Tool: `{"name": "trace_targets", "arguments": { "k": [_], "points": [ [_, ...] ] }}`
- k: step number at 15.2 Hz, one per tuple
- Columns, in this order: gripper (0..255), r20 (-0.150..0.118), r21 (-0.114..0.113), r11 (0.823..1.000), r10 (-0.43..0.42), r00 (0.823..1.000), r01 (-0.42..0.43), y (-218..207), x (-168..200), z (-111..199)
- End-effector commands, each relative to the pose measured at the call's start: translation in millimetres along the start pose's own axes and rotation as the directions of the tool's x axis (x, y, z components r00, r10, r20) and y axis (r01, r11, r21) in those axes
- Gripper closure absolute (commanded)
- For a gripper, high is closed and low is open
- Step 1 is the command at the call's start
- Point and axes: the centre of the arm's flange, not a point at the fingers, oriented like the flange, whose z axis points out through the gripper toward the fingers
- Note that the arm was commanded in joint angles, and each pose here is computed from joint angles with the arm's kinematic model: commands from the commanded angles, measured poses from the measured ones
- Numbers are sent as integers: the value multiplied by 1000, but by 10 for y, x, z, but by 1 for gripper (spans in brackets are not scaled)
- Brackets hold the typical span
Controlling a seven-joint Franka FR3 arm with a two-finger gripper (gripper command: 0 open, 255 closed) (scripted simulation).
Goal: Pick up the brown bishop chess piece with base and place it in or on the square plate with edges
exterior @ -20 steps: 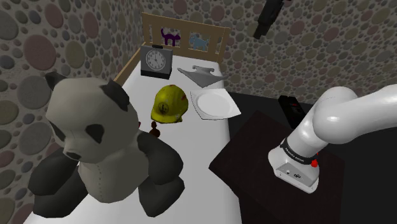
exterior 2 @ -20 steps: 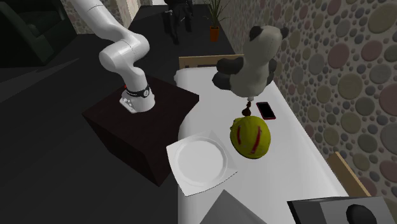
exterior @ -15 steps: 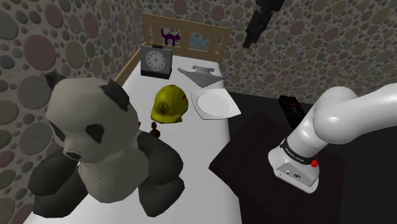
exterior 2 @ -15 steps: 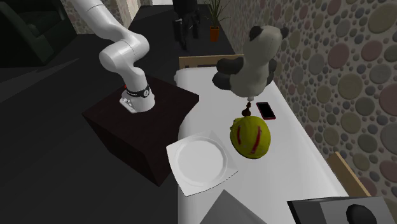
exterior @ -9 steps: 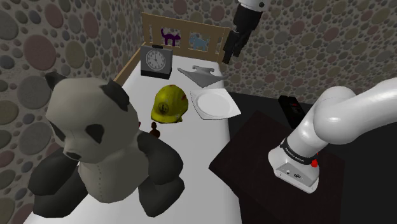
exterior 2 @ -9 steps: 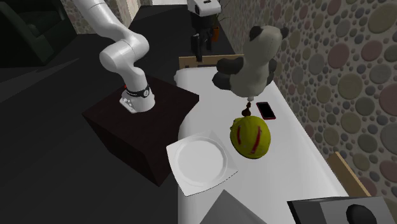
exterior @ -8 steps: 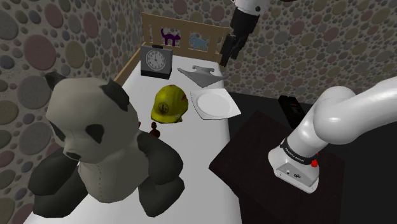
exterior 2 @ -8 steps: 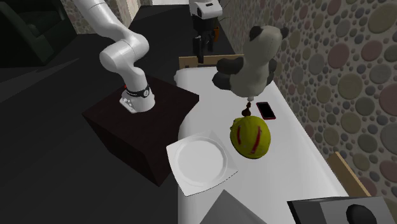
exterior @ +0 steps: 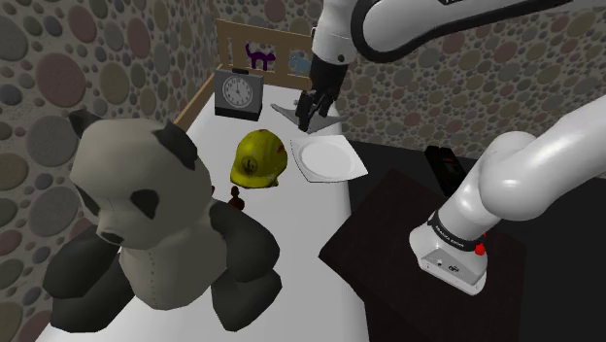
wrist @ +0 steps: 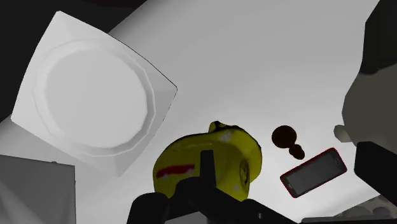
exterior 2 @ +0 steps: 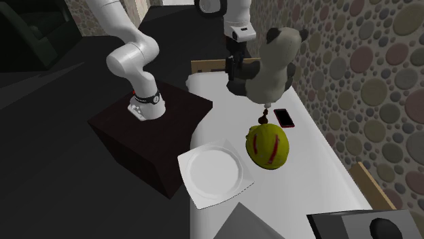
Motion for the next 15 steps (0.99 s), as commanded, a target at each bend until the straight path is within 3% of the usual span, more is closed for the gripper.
{"name": "trace_targets", "arguments": {
  "k": [1, 15],
  "points": [
    [0, -2, -8, 1000, 4, 1000, -4, -131, 100, 211],
    [0, -4, -73, 997, 24, 1000, -24, -1062, 849, 1684]
  ]
}}
